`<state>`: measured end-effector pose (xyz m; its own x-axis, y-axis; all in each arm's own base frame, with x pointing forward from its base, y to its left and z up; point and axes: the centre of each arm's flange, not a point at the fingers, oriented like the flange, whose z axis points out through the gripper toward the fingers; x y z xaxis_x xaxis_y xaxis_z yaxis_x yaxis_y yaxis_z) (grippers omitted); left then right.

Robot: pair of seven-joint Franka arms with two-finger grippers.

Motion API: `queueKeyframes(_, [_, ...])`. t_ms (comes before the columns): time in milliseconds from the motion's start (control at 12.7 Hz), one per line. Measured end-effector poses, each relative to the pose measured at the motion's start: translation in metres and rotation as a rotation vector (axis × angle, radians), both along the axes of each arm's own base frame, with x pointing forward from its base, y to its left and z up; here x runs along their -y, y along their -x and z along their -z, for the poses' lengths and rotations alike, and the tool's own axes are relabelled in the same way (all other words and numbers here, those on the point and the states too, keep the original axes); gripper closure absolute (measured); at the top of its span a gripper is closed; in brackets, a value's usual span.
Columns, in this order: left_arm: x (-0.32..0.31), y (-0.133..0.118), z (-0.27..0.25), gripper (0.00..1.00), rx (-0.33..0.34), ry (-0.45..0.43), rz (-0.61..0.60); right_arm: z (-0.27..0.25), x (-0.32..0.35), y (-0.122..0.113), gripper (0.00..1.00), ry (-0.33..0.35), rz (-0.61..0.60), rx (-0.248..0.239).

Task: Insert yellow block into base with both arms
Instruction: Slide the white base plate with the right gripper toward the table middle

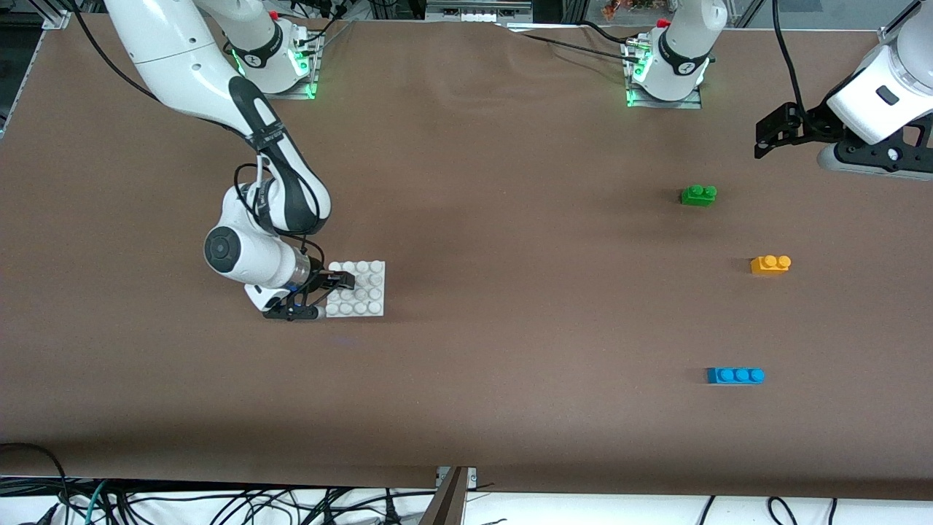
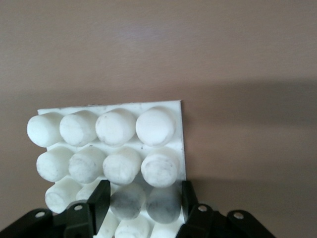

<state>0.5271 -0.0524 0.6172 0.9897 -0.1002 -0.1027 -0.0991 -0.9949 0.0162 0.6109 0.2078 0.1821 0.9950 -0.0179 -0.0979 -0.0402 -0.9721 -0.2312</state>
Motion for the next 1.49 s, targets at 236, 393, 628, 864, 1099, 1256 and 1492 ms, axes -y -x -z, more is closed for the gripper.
queueKeyframes(236, [0.0,0.0,0.0,0.0,0.0,0.0,0.0,0.0,-0.02,0.006,0.37,0.0,-0.019,-0.002])
queueKeyframes(393, [0.0,0.0,0.0,0.0,0.0,0.0,0.0,0.0,-0.038,0.01,0.37,0.002,-0.011,-0.006])
queueKeyframes(628, [0.0,0.0,0.0,0.0,0.0,0.0,0.0,0.0,-0.063,0.012,0.37,0.003,0.011,-0.008])
queueKeyframes(864, [0.0,0.0,0.0,0.0,0.0,0.0,0.0,0.0,-0.08,0.013,0.37,0.002,0.031,-0.01])
queueKeyframes(1099, [0.0,0.0,0.0,0.0,0.0,0.0,0.0,0.0,-0.105,0.016,0.37,-0.001,0.034,-0.007])
queueKeyframes(1256, [0.0,0.0,0.0,0.0,0.0,0.0,0.0,0.0,-0.117,0.018,0.37,-0.004,0.021,-0.003])
queueKeyframes(1492, [0.0,0.0,0.0,0.0,0.0,0.0,0.0,0.0,-0.143,0.023,0.37,-0.009,0.024,0.0])
